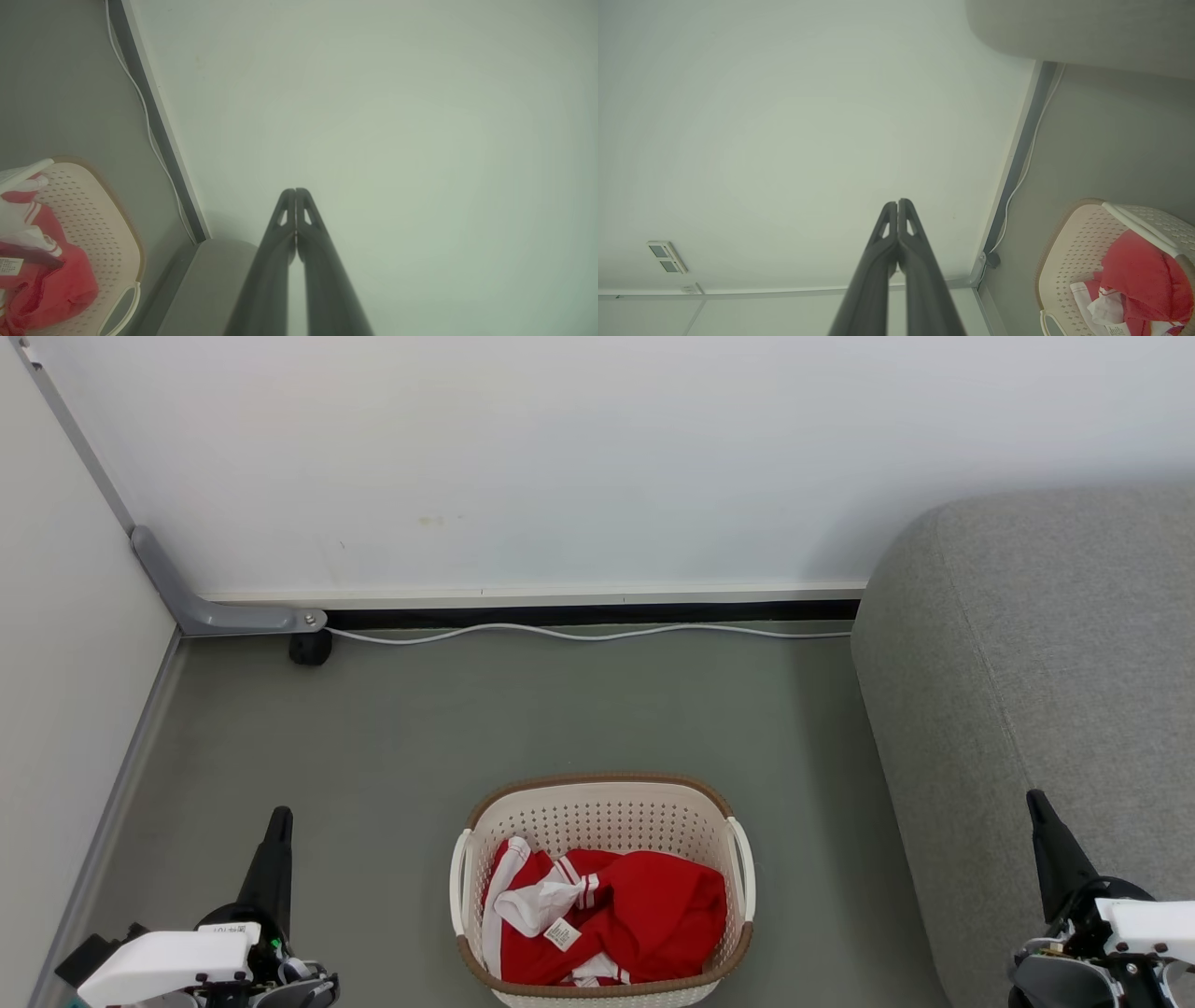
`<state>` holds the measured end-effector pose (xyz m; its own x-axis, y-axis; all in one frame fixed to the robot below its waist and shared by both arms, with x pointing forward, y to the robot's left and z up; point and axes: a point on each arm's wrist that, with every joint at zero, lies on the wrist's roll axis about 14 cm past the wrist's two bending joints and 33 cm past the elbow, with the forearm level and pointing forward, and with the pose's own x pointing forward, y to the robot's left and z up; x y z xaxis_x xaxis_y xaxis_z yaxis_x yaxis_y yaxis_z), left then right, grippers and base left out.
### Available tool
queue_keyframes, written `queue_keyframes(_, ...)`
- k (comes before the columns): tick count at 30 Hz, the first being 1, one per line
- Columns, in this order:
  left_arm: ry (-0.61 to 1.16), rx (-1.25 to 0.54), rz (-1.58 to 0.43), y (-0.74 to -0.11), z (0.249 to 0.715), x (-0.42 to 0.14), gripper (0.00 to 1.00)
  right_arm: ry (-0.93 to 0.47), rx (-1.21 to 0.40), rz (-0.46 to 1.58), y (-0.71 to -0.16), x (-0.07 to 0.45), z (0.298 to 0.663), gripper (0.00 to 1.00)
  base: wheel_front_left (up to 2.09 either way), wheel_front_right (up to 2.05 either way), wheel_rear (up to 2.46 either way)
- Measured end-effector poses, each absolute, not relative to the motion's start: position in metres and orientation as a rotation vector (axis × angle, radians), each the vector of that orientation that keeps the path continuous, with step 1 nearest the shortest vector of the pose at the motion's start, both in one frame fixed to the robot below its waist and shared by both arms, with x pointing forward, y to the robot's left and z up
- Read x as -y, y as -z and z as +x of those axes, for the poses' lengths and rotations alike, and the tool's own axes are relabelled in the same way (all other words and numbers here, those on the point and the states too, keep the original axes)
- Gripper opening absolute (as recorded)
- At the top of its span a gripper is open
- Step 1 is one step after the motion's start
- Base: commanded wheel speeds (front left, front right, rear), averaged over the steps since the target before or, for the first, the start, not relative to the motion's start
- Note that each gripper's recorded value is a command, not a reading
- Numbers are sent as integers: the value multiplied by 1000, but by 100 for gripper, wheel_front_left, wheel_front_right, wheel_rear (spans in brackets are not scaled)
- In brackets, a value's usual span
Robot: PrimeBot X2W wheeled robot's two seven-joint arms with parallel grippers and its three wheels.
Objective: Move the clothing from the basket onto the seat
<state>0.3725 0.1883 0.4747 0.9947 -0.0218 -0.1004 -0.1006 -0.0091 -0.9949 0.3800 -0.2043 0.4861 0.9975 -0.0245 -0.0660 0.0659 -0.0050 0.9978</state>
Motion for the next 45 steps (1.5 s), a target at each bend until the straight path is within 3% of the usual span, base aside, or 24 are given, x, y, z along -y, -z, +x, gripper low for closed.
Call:
queue_keyframes(44,-76,-110,-1583,-469,370,-187,0,82,-46,1577,-481,203,378,0,0,0,0)
queue_keyframes(45,-93,-126,-1588,-462,367,-186,100,98,-64,1582,-474,201,375,100,0,0,0)
